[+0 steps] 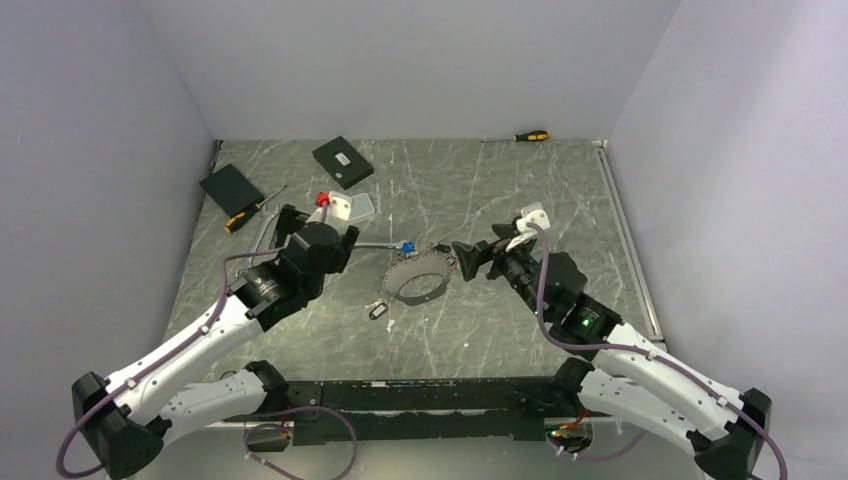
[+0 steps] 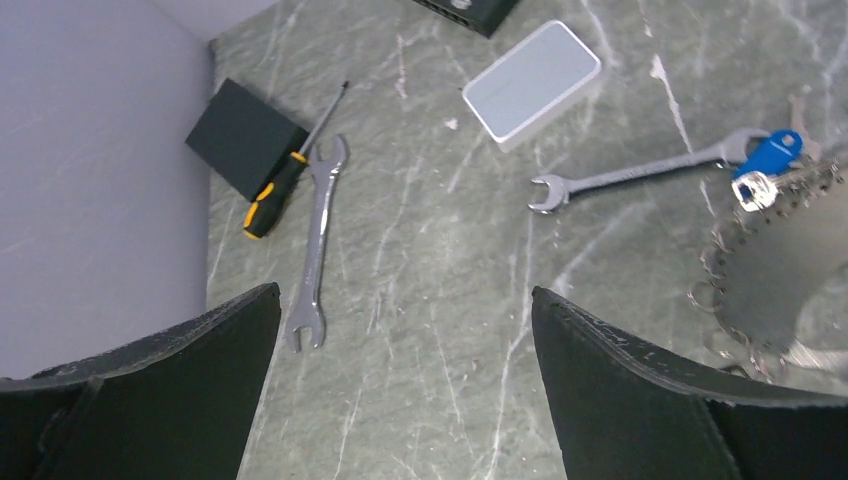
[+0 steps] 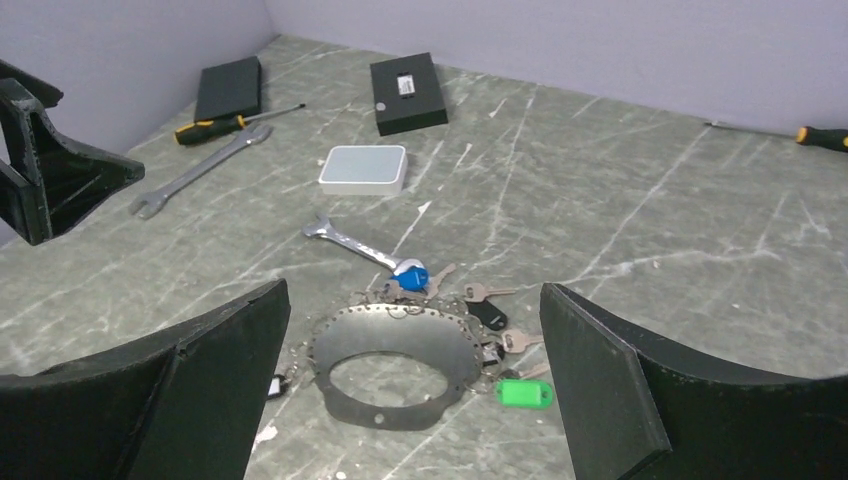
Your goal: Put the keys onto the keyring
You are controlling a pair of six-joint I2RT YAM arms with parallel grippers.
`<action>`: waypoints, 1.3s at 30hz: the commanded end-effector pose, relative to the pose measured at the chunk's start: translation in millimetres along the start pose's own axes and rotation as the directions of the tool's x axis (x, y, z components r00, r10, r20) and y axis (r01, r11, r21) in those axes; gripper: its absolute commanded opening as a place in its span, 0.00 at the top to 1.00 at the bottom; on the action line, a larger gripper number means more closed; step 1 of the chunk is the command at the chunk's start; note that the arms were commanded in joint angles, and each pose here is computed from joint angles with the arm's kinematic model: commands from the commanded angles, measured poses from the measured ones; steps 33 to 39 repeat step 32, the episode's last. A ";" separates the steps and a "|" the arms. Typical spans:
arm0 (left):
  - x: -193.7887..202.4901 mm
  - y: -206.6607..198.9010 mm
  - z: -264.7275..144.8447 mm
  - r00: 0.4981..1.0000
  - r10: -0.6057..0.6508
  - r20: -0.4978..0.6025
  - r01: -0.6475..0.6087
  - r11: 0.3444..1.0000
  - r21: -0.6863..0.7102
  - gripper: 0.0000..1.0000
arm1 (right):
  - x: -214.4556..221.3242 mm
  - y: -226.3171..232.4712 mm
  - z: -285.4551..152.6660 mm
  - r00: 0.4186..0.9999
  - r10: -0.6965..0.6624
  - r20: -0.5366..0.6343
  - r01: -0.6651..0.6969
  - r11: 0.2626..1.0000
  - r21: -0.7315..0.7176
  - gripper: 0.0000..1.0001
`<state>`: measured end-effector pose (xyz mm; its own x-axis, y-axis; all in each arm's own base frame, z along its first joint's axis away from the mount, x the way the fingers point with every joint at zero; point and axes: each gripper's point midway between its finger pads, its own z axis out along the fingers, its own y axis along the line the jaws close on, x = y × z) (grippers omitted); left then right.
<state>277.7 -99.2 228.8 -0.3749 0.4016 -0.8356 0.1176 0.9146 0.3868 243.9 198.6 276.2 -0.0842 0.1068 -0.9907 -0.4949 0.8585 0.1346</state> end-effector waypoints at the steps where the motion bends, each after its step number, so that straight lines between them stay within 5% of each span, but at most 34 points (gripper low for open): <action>1: -21.7 33.6 -7.3 0.981 -0.144 0.127 0.160 0.980 -0.123 0.01 | -35.3 19.3 7.6 0.988 0.102 0.118 -0.093 0.993 -0.079 0.00; 24: -18.6 38.6 -11.1 0.968 -0.210 0.140 0.224 0.970 -0.098 0.00 | -29.3 34.4 19.5 0.974 0.206 0.096 -0.193 0.973 -0.129 0.00; 39: -16.7 41.8 -9.3 0.966 -0.220 0.134 0.235 0.966 -0.105 0.01 | -33.0 39.6 17.8 0.984 0.152 0.096 -0.135 0.977 -0.163 0.00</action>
